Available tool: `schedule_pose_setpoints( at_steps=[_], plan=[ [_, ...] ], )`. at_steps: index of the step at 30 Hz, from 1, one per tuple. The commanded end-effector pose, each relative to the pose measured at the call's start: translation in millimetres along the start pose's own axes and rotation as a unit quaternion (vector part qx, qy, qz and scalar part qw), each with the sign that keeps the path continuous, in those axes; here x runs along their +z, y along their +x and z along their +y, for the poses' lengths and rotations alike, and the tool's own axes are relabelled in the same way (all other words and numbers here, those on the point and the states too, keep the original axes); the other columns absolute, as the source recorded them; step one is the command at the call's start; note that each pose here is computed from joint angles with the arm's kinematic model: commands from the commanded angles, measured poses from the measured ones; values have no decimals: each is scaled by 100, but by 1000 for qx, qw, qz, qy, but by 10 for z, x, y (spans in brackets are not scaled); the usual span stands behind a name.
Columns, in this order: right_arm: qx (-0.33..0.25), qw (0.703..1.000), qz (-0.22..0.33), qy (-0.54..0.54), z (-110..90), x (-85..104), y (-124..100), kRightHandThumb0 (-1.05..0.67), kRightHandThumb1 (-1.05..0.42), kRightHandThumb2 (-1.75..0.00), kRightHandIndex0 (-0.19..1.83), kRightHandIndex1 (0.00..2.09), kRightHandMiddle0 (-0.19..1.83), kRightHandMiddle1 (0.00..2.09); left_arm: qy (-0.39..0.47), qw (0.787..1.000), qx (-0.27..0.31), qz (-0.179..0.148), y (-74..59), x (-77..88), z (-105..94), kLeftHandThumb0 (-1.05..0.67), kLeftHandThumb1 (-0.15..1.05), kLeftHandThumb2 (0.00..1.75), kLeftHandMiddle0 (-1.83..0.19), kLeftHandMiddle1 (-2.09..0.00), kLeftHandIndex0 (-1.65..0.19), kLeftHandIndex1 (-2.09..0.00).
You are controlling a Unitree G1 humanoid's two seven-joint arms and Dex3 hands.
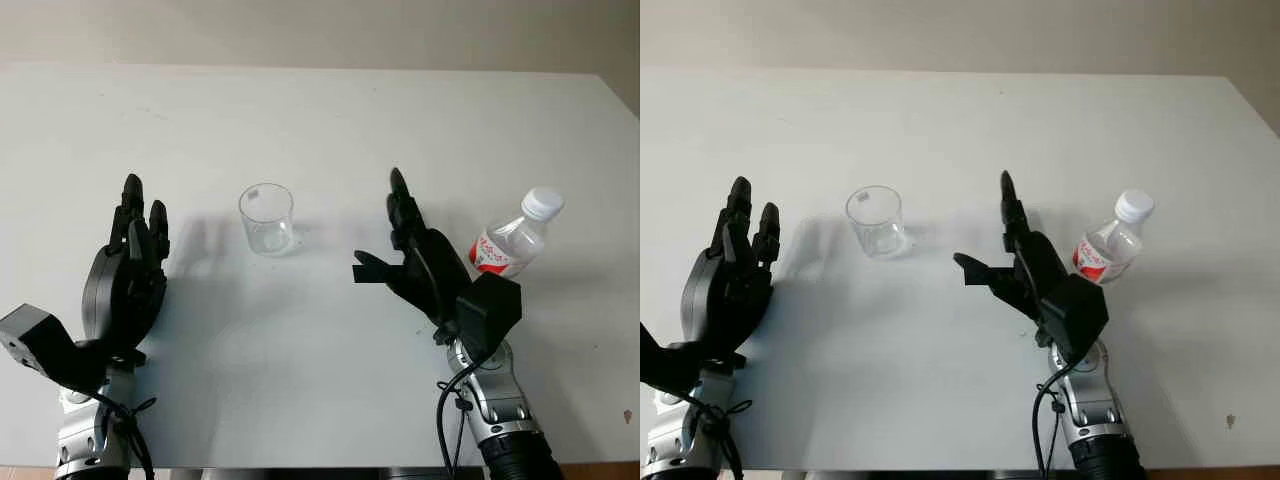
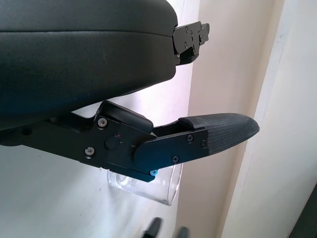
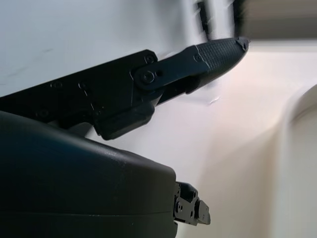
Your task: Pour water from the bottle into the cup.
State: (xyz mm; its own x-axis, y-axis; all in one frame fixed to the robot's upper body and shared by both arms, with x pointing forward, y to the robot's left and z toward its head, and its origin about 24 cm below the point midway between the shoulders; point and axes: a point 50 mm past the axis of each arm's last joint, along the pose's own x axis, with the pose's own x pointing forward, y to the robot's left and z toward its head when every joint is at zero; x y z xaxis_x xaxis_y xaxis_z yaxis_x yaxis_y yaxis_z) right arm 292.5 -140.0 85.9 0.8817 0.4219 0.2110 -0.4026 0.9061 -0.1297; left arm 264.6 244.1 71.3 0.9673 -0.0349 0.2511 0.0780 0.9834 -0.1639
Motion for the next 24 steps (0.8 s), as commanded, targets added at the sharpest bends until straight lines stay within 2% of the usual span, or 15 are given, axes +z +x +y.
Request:
schedule_pose_setpoints(
  at_steps=[1, 7, 12, 17, 21, 24],
  plan=[
    [26, 999, -30, 7, -45, 214, 45, -96, -99, -4, -19, 0, -19, 0, -4, 1000, 2, 9, -25, -54, 4, -78, 105, 63, 19, 0, 19, 0],
    [102, 990, -93, 12, -171, 782, 61, -99, -98, -5, -19, 0, -19, 0, -4, 1000, 2, 9, -21, -71, -14, -79, 105, 64, 19, 0, 19, 0],
    [132, 984, -120, 21, -233, 1108, 26, -99, -92, -3, -19, 0, -19, 0, -5, 1000, -2, 10, -20, -89, -34, -79, 105, 65, 19, 0, 19, 0],
    [141, 978, -154, 12, -290, 1292, -76, -96, -90, -5, -19, 0, -19, 0, -8, 1000, -2, 12, -17, -119, -36, -80, 105, 64, 19, 0, 19, 0],
    [177, 954, -228, 84, -365, 1425, -136, -94, -95, -7, -19, 0, -19, 0, -10, 1000, -2, 14, -3, -132, -33, -80, 105, 64, 19, 0, 19, 0],
    [175, 936, -276, 131, -437, 1551, -205, -91, -98, -7, -19, 0, -19, 0, -9, 1000, -3, 16, 7, -141, -40, -79, 105, 65, 19, 0, 19, 0]
  ],
)
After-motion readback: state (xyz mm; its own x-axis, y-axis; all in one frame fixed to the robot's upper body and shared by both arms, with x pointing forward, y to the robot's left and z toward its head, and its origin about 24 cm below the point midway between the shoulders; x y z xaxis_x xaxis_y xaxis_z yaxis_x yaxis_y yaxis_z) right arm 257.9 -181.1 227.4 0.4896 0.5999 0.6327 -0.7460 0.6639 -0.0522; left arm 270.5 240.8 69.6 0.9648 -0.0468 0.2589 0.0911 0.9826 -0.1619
